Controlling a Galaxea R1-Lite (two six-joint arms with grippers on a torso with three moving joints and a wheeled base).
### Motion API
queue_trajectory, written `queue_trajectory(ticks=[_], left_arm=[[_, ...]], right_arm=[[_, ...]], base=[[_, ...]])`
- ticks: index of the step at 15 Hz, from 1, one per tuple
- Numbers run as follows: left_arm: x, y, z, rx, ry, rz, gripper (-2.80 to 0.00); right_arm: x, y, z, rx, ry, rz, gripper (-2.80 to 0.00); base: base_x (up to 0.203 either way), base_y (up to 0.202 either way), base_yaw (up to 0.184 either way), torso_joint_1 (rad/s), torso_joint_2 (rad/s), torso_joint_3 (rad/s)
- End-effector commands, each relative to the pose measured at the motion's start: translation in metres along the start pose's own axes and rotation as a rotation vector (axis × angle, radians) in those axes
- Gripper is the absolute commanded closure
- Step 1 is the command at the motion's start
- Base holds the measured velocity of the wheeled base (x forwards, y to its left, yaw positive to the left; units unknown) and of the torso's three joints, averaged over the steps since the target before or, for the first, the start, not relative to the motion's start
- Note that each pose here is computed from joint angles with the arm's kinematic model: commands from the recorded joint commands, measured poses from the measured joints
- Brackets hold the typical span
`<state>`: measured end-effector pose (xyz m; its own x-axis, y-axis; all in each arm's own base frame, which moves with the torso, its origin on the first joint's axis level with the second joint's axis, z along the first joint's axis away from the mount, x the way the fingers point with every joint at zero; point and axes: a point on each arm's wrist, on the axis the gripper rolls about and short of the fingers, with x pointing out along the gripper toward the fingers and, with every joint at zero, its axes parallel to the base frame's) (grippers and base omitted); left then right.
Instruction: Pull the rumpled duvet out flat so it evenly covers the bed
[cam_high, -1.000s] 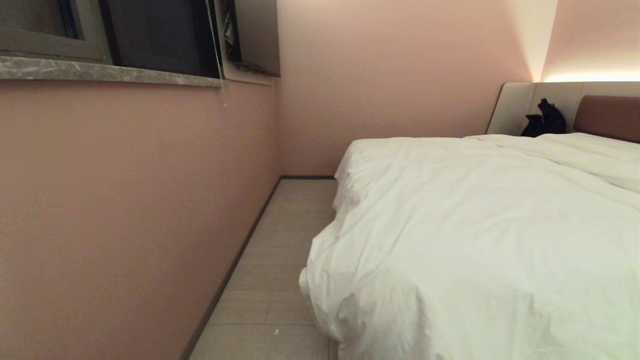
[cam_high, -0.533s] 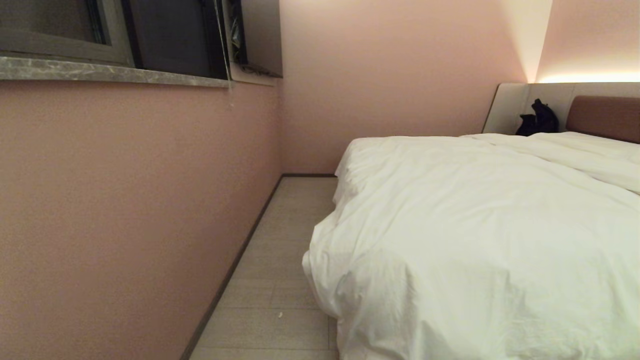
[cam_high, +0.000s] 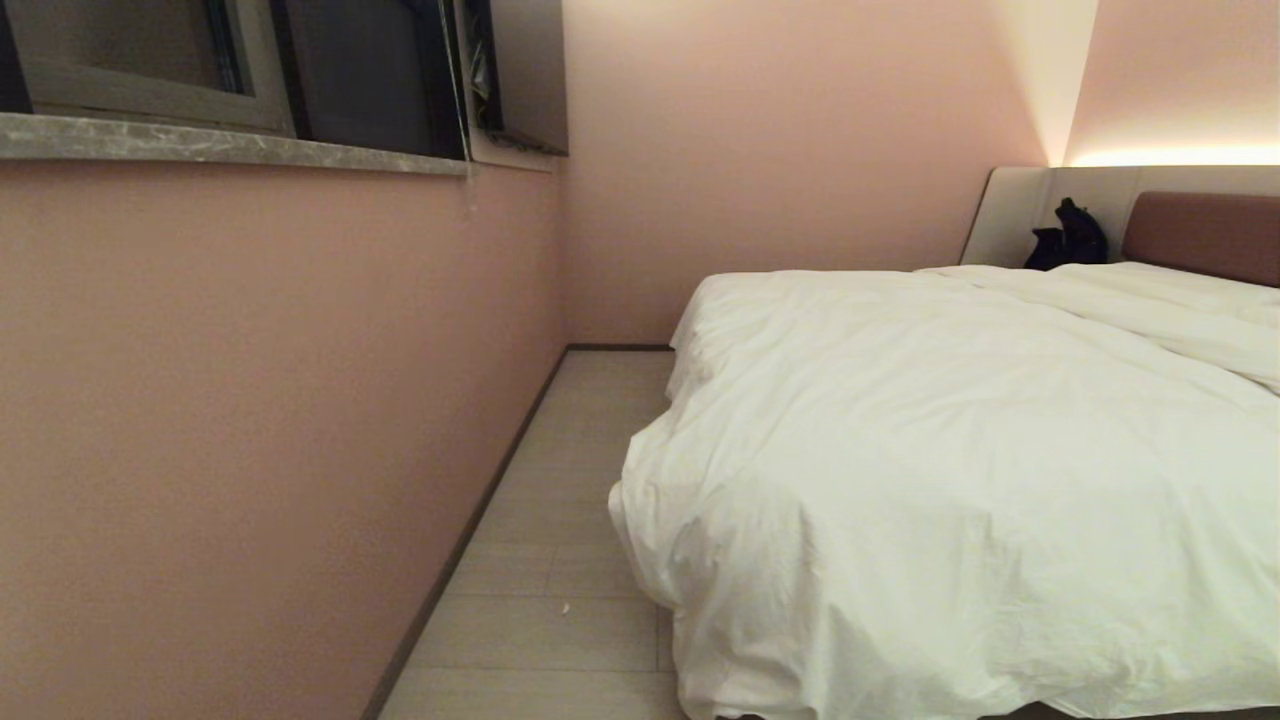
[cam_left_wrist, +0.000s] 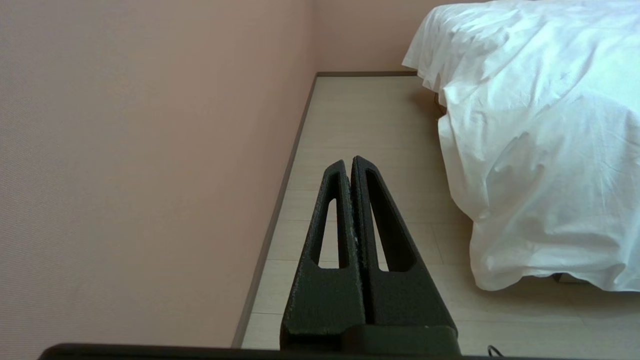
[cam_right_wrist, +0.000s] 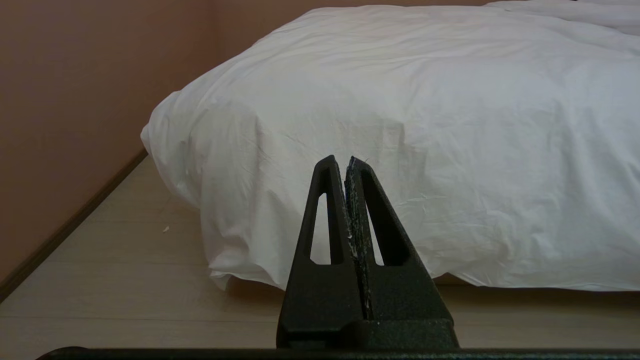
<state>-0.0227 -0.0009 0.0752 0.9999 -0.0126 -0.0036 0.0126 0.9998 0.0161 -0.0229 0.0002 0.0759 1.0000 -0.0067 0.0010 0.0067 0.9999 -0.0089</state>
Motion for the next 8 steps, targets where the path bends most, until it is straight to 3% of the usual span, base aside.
queue_trajectory(ticks=[1,8], left_arm=[[0.0001,0.0,0.0,0.001,0.001,0.0,0.0],[0.0001,0.0,0.0,-0.001,0.001,0.0,0.0]], right_arm=[[0.0,0.0,0.0,0.0,-0.001,0.001,0.0],[0.0,0.0,0.0,0.0,-0.001,0.001,0.0]], base=[[0.0,0.0,0.0,0.0,0.0,0.0],[0.0,0.0,0.0,0.0,0.0,0.0]])
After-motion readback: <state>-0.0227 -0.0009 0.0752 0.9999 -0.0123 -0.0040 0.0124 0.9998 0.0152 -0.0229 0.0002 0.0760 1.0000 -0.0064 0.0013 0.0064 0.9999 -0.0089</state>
